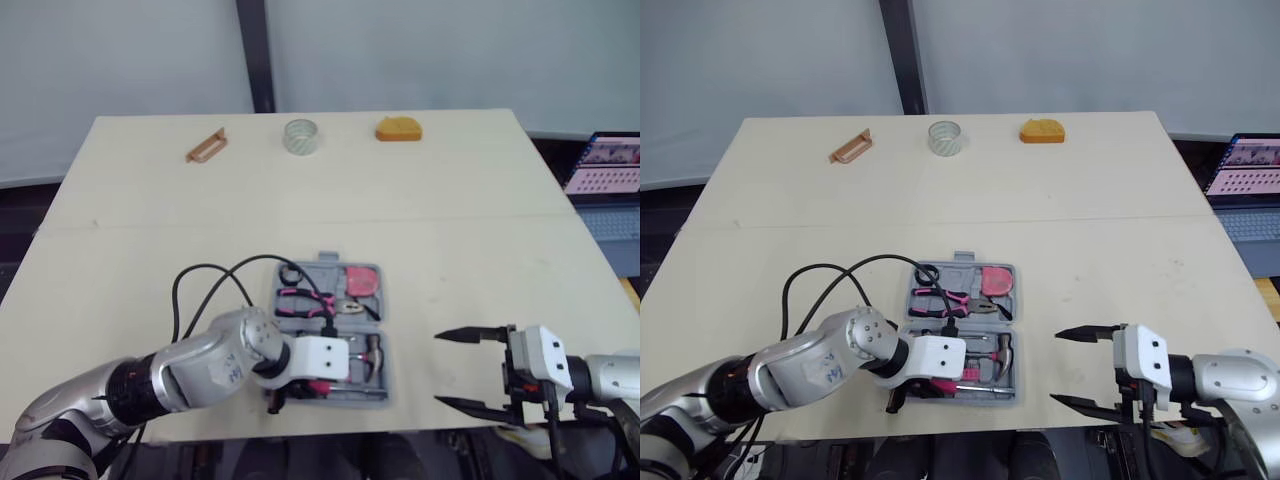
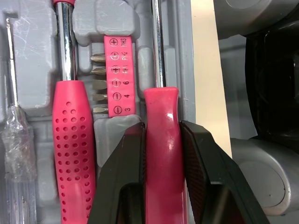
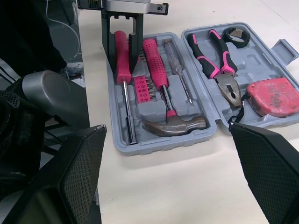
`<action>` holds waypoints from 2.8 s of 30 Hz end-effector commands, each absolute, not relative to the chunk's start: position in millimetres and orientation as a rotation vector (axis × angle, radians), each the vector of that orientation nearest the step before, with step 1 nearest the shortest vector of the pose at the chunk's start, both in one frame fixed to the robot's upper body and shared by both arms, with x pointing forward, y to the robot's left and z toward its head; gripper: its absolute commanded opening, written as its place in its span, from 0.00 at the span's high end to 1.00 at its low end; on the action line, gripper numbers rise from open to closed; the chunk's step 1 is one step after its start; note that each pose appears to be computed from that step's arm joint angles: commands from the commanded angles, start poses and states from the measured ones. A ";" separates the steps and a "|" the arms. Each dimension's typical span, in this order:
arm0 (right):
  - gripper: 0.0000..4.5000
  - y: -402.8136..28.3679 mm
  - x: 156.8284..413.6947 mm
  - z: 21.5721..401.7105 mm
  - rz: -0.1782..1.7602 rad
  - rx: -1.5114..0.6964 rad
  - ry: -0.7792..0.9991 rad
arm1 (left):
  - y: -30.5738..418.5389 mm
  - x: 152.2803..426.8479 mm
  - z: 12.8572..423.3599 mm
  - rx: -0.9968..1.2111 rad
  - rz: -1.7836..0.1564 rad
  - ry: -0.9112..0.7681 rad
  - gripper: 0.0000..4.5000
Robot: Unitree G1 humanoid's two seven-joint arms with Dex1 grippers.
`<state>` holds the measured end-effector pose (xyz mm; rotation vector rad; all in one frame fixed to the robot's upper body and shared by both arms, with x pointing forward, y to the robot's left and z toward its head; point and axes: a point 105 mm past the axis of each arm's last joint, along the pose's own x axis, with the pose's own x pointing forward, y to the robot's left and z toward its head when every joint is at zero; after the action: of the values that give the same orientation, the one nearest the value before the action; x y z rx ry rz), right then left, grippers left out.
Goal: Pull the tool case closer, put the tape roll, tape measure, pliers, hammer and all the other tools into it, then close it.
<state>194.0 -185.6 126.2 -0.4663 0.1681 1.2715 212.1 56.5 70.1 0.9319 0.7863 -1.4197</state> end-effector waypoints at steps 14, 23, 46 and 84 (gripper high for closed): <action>0.00 -180.9 200.1 134.3 1.279 -0.489 0.106 | 53.1 207.6 112.5 0.530 -1.371 0.708 0.34; 0.00 -180.9 201.3 135.0 1.276 -0.488 0.096 | 85.8 209.7 105.8 0.512 -1.392 0.406 0.99; 0.00 -186.6 207.3 138.4 1.250 -0.515 0.086 | 97.1 208.3 47.0 0.452 -1.524 0.181 0.99; 0.00 -188.0 207.3 141.0 1.233 -0.527 0.082 | 113.4 195.8 -19.5 0.567 -1.525 0.413 0.99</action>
<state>206.1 -186.5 132.2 -0.5028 0.1118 1.2525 212.4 92.1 26.4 0.5382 0.1628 -1.5212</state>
